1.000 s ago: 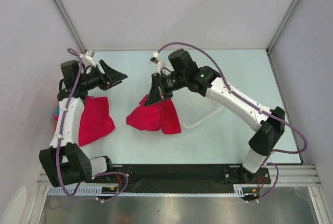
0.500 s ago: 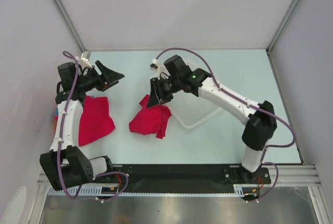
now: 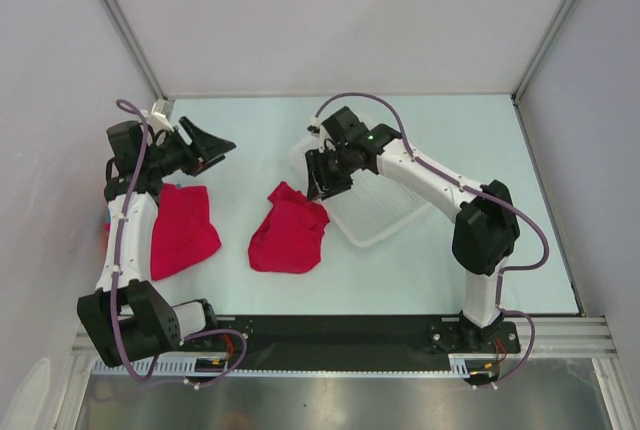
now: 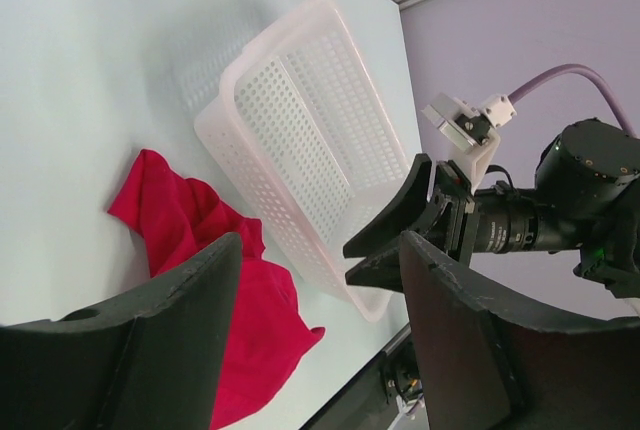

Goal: Fold and stack the t-shirts

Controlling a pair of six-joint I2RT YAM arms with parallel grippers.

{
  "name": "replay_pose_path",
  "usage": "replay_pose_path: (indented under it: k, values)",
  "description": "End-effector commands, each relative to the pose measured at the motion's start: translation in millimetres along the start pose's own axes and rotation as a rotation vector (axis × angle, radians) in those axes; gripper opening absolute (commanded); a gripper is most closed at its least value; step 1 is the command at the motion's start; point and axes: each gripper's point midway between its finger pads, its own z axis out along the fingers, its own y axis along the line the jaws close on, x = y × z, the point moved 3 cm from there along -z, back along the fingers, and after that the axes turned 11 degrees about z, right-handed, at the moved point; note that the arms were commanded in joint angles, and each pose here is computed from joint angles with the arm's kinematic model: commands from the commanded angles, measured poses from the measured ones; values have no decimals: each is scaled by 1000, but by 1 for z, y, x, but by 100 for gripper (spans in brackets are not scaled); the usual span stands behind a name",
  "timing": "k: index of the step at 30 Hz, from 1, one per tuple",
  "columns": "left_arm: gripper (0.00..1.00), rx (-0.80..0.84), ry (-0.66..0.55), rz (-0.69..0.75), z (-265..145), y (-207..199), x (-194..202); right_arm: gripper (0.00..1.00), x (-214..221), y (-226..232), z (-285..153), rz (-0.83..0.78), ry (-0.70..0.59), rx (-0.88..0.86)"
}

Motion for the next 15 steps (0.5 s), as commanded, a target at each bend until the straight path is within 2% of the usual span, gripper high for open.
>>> replay_pose_path:
  k: [1,6,15]
  values:
    - [70,31,-16,34,-7,-8,-1,47,-17,-7,-21,-51,-92,80]
    - [70,32,-16,32,-7,-8,-1,47,-9,-31,-3,-47,-53,158]
    - [70,36,-20,33,-8,-7,-4,45,5,-55,33,-31,23,185]
